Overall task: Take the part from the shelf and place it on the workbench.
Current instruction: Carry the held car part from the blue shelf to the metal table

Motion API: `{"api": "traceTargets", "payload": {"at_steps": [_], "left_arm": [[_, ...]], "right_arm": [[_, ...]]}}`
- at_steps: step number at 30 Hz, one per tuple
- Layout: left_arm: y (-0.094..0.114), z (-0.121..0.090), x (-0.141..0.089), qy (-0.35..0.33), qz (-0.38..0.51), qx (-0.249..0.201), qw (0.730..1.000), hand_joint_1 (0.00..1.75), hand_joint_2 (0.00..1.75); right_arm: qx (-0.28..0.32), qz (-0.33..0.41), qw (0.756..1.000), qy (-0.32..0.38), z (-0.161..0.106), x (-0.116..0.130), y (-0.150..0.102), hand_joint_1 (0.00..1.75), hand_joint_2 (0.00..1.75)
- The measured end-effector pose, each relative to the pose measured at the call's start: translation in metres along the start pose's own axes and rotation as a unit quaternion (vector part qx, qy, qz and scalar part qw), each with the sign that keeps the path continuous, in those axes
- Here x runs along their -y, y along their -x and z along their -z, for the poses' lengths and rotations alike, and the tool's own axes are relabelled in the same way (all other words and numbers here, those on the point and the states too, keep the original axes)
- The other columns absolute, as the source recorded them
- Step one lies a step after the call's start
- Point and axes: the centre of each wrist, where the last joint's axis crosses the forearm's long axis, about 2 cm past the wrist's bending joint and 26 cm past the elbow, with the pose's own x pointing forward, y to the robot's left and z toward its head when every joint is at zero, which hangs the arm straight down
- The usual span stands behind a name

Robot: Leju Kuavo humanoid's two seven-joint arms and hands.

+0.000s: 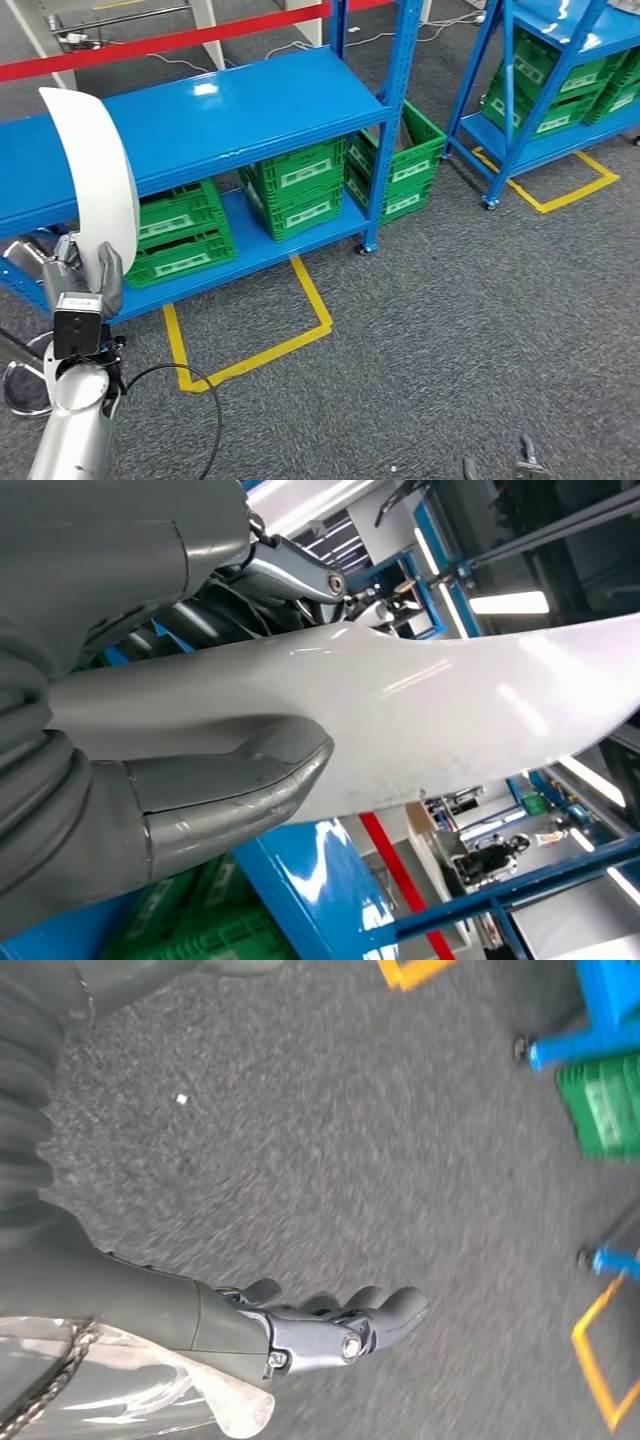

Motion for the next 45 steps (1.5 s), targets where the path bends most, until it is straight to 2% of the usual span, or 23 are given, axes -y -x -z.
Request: {"api": "traceTargets", "payload": {"at_steps": [14, 21, 35, 45], "left_arm": [[0.004, -0.005, -0.006, -0.007, 0.007, -0.007, 1.0, 1.75, 1.75], [0.006, -0.013, -0.011, -0.007, 0.012, -0.02, 1.0, 1.75, 1.75], [0.006, -0.023, -0.02, -0.006, 0.022, -0.035, 0.999, 1.75, 1.75], [0.004, -0.02, -0.02, -0.016, 0.024, -0.03, 0.999, 1.75, 1.75]], "right_arm": [[0.003, -0.016, 1.0, 0.0, 0.001, 0.004, -0.001, 0.0, 1.75], [0.004, -0.01, 1.0, -0.007, 0.002, -0.007, -0.005, 0.0, 1.75], [0.002, -0.005, 1.0, -0.008, 0.001, -0.012, -0.005, 0.0, 1.75], [0.001, 0.001, 1.0, -0.008, 0.0, -0.017, -0.006, 0.0, 1.75]]}}
